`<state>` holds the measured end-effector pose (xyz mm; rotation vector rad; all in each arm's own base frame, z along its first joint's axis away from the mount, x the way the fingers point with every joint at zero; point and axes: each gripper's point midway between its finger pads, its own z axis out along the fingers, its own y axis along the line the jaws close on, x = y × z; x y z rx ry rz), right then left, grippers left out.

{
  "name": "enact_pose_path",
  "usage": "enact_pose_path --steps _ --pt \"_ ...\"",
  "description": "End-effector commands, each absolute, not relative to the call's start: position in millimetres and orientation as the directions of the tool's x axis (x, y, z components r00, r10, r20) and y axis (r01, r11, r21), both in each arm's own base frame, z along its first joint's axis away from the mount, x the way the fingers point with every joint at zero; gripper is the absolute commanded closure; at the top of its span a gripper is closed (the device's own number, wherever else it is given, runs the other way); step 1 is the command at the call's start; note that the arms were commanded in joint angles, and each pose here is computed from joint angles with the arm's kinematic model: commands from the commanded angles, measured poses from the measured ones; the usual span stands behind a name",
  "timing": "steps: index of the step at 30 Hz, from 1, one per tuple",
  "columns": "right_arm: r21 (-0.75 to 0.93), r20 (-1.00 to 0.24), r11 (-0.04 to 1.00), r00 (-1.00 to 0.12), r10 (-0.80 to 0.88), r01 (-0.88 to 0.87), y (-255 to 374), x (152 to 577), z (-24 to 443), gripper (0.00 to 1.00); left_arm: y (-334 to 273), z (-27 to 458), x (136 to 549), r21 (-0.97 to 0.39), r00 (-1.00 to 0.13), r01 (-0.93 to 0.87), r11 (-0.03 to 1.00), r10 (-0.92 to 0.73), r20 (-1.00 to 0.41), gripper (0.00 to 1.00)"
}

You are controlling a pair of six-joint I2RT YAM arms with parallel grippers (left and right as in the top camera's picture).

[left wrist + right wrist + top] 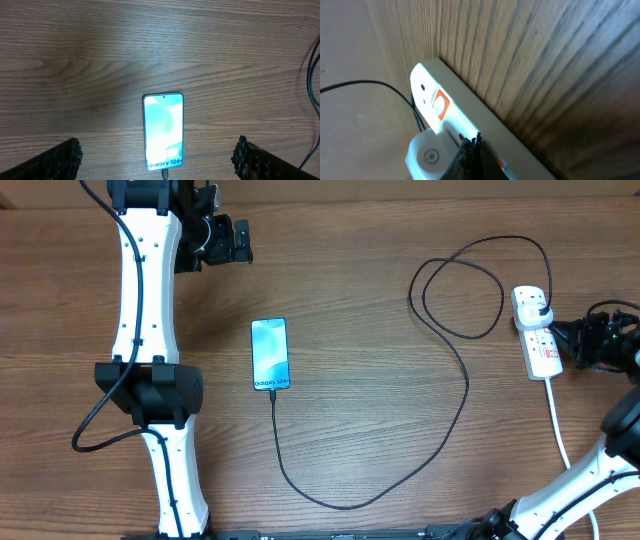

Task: Plug charger to phone and switch on socket

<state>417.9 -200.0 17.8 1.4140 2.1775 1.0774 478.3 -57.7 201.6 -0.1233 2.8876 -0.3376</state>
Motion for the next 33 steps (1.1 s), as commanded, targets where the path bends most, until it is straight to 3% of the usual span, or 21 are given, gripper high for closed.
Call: enact_pose_path --steps 1,8,19,33 --pt "0.696 0.17 0.237 -0.476 0.863 0.678 -186.7 406.6 -11.1 0.96 -58.7 212.0 478.5 -0.24 -0.963 -0.053 0.969 -0.113 -0.245 0.0" --pt "0.664 0.191 0.243 -0.474 0.86 0.707 -183.0 398.8 -16.2 0.96 -60.7 212.0 478.2 -0.24 -0.963 -0.049 0.97 -0.109 -0.245 0.0" --pt "0.61 0.158 0.338 -0.528 0.834 0.716 -168.2 398.7 -25.6 0.96 -60.7 212.0 478.2 -0.24 -0.963 -0.049 0.97 -0.109 -0.245 0.0" --pt "0.589 0.208 0.335 -0.538 0.817 0.736 -152.8 393.0 -26.8 0.96 -60.5 212.0 478.3 -0.24 -0.963 -0.049 0.97 -0.11 -0.245 0.0"
